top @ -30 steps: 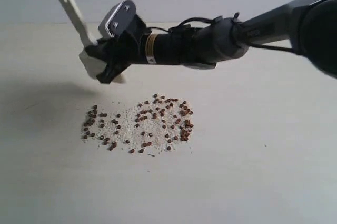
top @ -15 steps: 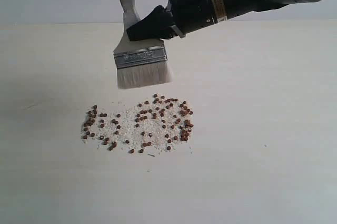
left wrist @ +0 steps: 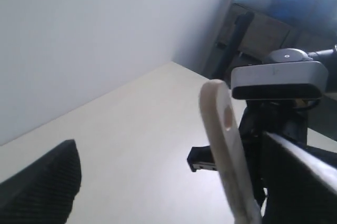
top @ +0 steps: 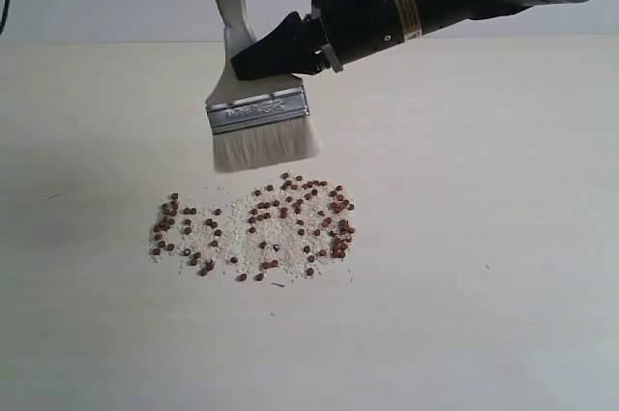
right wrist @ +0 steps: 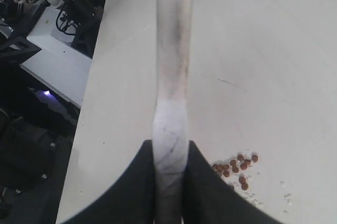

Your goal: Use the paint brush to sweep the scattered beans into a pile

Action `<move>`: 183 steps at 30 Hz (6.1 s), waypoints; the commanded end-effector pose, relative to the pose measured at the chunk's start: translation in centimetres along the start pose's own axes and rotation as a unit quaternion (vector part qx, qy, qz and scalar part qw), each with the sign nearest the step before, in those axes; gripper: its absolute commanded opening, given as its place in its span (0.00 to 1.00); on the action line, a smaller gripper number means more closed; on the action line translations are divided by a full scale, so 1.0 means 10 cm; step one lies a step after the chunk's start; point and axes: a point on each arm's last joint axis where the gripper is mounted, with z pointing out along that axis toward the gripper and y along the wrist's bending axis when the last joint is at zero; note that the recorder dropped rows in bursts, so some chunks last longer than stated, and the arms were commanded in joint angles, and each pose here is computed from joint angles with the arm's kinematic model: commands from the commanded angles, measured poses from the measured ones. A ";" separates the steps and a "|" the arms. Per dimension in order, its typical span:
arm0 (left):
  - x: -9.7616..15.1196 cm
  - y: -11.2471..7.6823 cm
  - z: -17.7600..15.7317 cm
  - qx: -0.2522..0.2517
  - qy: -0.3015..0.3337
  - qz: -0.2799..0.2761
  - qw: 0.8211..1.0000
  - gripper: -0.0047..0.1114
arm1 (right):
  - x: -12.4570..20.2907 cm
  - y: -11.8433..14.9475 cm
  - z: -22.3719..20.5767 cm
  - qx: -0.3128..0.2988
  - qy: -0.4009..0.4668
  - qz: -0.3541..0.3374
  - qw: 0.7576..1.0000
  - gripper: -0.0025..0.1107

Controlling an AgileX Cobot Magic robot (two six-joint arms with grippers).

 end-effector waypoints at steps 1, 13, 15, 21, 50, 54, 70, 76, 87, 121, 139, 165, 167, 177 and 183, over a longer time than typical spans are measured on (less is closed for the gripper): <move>0.02 -0.16 0.21 0.035 -0.001 0.014 0.999 0.78 | -0.07 0.01 -0.03 -0.008 -0.027 0.008 1.000 0.02; 0.02 -0.28 0.38 0.057 -0.009 0.013 0.998 0.76 | -0.07 0.01 -0.03 -0.008 -0.027 0.008 1.000 0.02; 0.02 -0.28 0.38 0.057 -0.009 0.013 0.998 0.68 | -0.06 0.01 -0.03 -0.008 -0.026 0.007 1.000 0.02; 0.02 -0.28 0.38 0.057 -0.009 0.004 0.998 0.20 | -0.06 0.00 -0.03 -0.008 -0.026 0.008 1.000 0.02; 0.15 -0.41 0.55 0.087 0.036 -0.015 0.995 0.04 | -0.21 0.02 -0.05 -0.014 -0.113 -0.055 0.992 0.25; 0.16 -0.44 0.59 0.093 0.037 -0.009 0.995 0.04 | -0.23 0.02 -0.05 -0.015 -0.123 -0.051 0.991 0.25; 0.13 -0.43 0.58 0.087 0.005 0.022 0.996 0.04 | -0.22 -0.01 -0.04 -0.010 -0.131 -0.084 0.988 0.25; 0.13 -0.43 0.58 0.087 0.005 0.026 0.996 0.04 | -0.22 -0.01 -0.04 -0.008 -0.133 -0.096 0.986 0.25; 0.13 -0.43 0.58 0.087 0.006 0.011 0.996 0.04 | -0.19 -0.01 -0.03 0.001 -0.114 -0.177 0.978 0.12; -0.01 0.06 -0.07 -0.285 0.030 -0.026 0.958 0.04 | -0.71 0.08 -0.59 0.358 -0.095 -0.218 0.903 0.02; 0.57 -1.72 -1.36 -0.496 -0.030 0.014 0.868 0.04 | -0.82 0.71 -0.59 0.190 -0.102 -0.186 0.959 0.02; 1.52 -2.34 -1.67 -0.431 -0.107 0.060 0.894 0.04 | -0.84 0.67 -0.61 0.217 -0.106 -0.196 0.950 0.02; 1.54 -2.33 -1.68 -0.435 -0.100 0.067 0.892 0.04 | -0.84 0.66 -0.62 0.221 -0.103 -0.211 0.947 0.02; 1.59 -2.30 -1.69 -0.450 -0.091 0.068 0.886 0.04 | -0.84 0.60 -0.64 0.253 -0.113 -0.188 0.942 0.02; 1.59 -2.30 -1.69 -0.450 -0.091 0.068 0.886 0.04 | -0.39 0.54 -0.72 0.340 -0.101 -0.095 0.930 0.02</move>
